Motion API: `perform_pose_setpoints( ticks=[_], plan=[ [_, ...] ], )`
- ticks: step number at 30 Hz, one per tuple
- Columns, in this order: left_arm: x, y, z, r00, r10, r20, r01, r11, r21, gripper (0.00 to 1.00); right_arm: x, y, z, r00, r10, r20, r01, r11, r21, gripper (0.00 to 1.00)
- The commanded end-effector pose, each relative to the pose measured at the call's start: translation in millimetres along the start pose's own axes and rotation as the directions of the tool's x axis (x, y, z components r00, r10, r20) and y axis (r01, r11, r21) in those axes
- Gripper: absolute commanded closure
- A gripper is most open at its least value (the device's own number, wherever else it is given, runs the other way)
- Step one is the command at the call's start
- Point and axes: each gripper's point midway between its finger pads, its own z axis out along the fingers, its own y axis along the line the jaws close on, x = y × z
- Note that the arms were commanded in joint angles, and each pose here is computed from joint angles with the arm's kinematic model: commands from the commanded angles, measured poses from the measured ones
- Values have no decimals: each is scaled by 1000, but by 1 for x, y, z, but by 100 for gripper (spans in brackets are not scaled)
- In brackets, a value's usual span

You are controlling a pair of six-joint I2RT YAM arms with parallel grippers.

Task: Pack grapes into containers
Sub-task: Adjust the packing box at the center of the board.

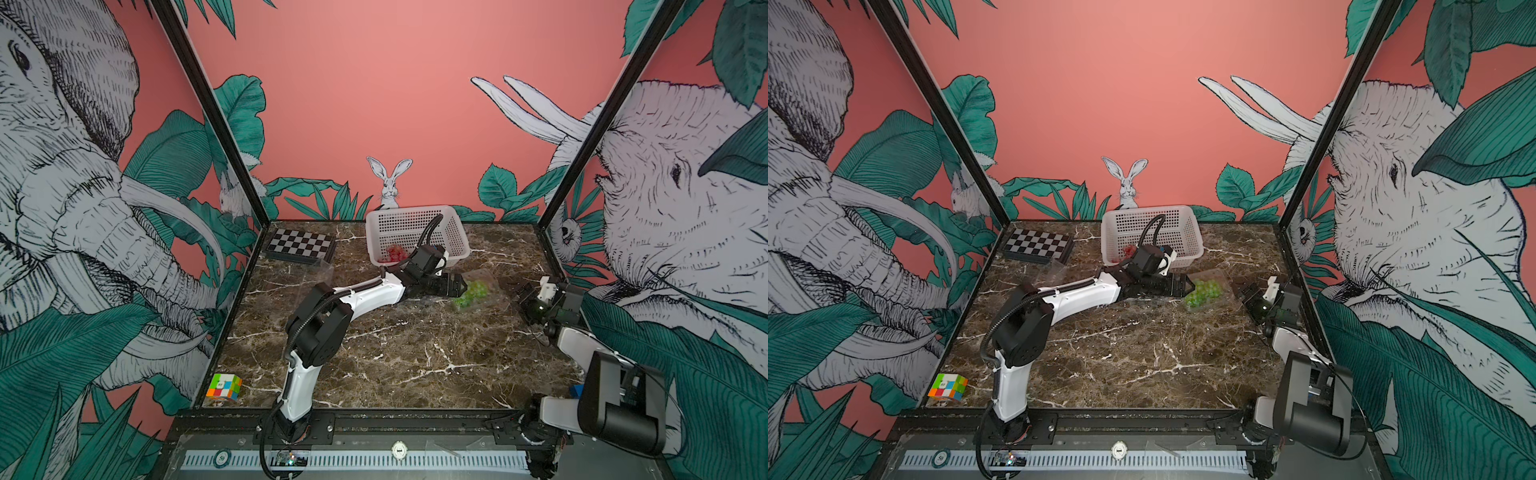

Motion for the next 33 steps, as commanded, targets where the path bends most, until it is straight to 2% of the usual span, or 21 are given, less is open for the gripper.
perform_pose_setpoints(
  ticks=[1, 10, 18, 25, 29, 33],
  plan=[
    [-4, -12, 6, 999, -46, -9, 46, 998, 48, 0, 0, 3, 4, 998, -57, -16, 58, 997, 41, 2],
    [-7, -8, 16, 999, -39, -21, 39, 999, 28, 1, 3, 8, 25, 992, -101, -79, 106, 992, 65, 3],
    [-1, 25, 4, 996, -86, -18, 85, 996, -36, 0, 12, 16, 42, 980, -149, -133, 159, 985, 71, 19],
    [2, 55, -18, 993, -119, -1, 119, 989, -91, 1, 27, 22, 48, 975, -156, -155, 168, 984, 65, 28],
    [7, 58, -29, 992, -125, 6, 125, 987, -100, 1, 35, 20, 46, 976, -145, -161, 159, 985, 73, 31],
    [11, 51, -28, 986, -168, 10, 169, 985, -40, 1, 47, 18, 47, 978, -123, -168, 137, 988, 76, 34]
  ],
)
